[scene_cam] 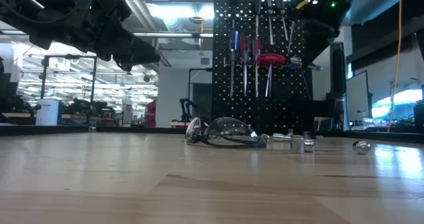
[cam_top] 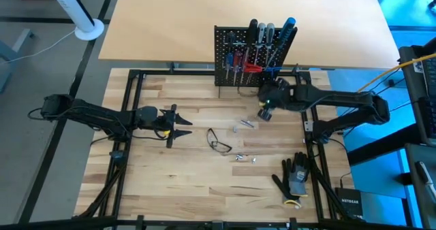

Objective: Hang tools onto peg board
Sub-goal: Put the silver extension bar in the black bin on the peg board

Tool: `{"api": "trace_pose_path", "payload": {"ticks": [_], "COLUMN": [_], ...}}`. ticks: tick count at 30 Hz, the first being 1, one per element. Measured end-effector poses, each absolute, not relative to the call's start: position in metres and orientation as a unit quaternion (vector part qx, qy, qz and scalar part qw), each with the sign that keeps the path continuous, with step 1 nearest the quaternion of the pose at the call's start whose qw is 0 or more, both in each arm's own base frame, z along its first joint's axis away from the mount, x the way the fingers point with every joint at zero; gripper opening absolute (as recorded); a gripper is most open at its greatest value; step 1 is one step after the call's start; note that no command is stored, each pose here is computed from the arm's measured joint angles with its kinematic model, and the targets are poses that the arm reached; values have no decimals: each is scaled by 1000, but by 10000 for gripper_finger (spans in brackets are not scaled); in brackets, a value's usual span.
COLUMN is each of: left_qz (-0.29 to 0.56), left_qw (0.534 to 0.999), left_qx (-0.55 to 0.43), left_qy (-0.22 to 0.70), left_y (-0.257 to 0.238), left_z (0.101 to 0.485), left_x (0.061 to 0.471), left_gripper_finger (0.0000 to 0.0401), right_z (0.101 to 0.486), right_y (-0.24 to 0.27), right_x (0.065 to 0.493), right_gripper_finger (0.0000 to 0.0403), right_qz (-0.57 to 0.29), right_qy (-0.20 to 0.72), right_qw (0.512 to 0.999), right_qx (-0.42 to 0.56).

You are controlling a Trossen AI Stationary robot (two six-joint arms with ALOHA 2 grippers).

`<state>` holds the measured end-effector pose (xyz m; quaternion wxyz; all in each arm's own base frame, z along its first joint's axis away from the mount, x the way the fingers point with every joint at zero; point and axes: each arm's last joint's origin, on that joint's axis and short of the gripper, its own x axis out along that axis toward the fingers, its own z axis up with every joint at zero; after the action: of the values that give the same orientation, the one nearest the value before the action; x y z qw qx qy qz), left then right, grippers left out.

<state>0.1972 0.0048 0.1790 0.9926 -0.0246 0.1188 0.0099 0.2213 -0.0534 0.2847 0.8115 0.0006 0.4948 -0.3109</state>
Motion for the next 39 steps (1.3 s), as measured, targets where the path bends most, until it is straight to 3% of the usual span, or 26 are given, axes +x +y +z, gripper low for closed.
{"api": "trace_pose_path", "payload": {"ticks": [18,31,39], "left_qz": [10,10,10], "left_qw": [992,992,992], "left_qx": [-25,-25,-25], "left_qy": [120,120,120], "left_y": [5,5,5], "left_z": [179,179,179], "left_x": [197,197,197], "left_gripper_finger": [159,159,159], "right_z": [264,255,255], "right_y": [-109,-108,-107], "right_x": [207,207,209], "right_gripper_finger": [57,145,150], "right_qz": [-395,-404,-369], "right_qy": [509,507,511], "right_qw": [760,756,769], "right_qx": [90,93,109]}}
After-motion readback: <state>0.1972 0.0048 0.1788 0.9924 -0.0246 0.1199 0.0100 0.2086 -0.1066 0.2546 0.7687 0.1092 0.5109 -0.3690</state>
